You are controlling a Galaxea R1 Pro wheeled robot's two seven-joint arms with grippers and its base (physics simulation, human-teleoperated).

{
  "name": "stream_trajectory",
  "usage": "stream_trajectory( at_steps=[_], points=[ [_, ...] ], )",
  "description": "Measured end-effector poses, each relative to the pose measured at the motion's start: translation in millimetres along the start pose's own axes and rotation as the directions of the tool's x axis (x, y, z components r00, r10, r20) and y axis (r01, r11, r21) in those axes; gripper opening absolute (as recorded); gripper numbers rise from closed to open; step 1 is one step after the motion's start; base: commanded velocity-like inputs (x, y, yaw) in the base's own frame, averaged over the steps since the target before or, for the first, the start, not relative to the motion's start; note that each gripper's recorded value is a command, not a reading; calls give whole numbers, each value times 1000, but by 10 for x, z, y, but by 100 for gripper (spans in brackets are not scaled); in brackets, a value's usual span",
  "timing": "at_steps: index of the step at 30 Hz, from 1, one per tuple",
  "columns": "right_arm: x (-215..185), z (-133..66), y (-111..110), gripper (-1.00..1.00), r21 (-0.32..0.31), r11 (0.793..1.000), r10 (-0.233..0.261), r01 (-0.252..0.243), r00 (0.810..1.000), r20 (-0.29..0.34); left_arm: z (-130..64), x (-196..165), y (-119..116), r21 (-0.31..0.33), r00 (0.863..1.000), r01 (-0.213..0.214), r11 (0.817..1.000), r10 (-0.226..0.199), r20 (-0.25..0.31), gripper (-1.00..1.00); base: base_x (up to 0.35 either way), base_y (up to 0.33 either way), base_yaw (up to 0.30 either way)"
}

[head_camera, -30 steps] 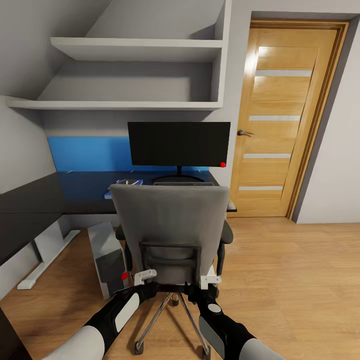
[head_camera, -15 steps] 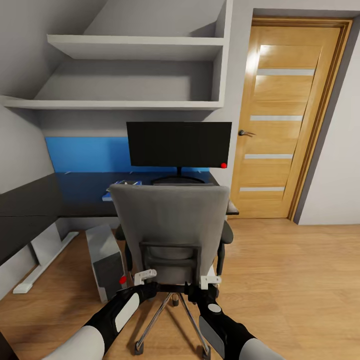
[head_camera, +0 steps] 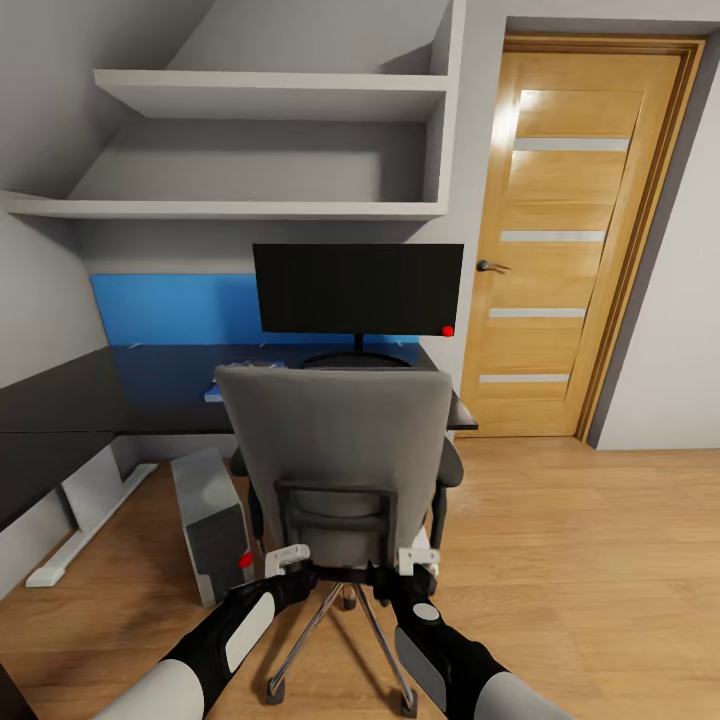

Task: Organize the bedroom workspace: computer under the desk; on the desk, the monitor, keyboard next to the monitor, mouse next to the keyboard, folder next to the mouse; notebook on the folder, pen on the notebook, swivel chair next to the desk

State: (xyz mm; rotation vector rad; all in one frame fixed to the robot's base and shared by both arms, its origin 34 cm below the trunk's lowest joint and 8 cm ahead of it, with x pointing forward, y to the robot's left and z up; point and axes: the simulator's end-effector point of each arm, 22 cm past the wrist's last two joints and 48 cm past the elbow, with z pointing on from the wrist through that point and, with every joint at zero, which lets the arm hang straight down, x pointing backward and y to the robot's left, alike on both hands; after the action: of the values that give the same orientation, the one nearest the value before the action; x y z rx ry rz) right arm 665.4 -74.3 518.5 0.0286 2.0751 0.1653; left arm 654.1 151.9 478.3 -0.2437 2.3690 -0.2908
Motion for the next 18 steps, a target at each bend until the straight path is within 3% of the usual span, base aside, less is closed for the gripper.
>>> stream_trajectory(
  at_steps=[18],
  points=[
    [0,9,-62,100,8,1000,-12,12,1000,2,0,27,31,-2,1000,2,1000,-2,2,100,0,-5,0]
  ],
)
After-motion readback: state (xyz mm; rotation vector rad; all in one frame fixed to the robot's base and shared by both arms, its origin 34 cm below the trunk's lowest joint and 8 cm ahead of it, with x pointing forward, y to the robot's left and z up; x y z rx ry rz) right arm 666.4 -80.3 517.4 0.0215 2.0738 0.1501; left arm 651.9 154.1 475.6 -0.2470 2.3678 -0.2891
